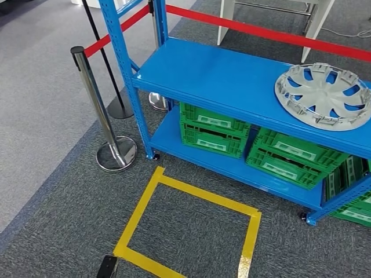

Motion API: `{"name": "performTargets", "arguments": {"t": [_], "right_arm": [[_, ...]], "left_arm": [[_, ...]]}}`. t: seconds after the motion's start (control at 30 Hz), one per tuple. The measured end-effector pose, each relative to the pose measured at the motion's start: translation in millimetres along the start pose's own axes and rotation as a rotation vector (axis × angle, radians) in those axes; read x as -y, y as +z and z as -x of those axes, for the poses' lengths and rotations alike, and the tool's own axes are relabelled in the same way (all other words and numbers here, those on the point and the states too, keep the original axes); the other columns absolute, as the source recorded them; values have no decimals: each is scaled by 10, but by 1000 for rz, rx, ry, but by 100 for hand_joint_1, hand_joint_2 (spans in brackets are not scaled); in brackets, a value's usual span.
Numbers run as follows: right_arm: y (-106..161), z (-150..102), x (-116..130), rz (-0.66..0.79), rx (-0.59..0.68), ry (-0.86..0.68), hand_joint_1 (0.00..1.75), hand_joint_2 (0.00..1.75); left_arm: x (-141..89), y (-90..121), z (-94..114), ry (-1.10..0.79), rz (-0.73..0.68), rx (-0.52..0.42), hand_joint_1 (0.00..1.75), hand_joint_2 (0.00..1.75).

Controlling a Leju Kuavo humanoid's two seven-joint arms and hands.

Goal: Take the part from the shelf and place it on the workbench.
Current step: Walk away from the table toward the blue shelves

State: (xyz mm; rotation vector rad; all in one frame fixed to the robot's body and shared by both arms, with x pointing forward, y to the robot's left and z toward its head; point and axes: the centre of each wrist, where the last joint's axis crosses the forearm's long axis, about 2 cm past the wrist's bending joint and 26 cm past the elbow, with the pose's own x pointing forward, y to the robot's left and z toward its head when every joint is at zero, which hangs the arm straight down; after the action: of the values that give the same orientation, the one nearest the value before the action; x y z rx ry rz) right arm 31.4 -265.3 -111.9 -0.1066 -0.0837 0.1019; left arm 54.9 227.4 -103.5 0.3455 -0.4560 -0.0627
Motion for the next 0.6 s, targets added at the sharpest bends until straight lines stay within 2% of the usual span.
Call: {"name": "performTargets", "arguments": {"t": [0.6], "right_arm": [[7, 25, -46, -11, -10, 22, 0, 0]], "left_arm": [[11, 13, 19, 17, -13, -14, 0, 0]]}}
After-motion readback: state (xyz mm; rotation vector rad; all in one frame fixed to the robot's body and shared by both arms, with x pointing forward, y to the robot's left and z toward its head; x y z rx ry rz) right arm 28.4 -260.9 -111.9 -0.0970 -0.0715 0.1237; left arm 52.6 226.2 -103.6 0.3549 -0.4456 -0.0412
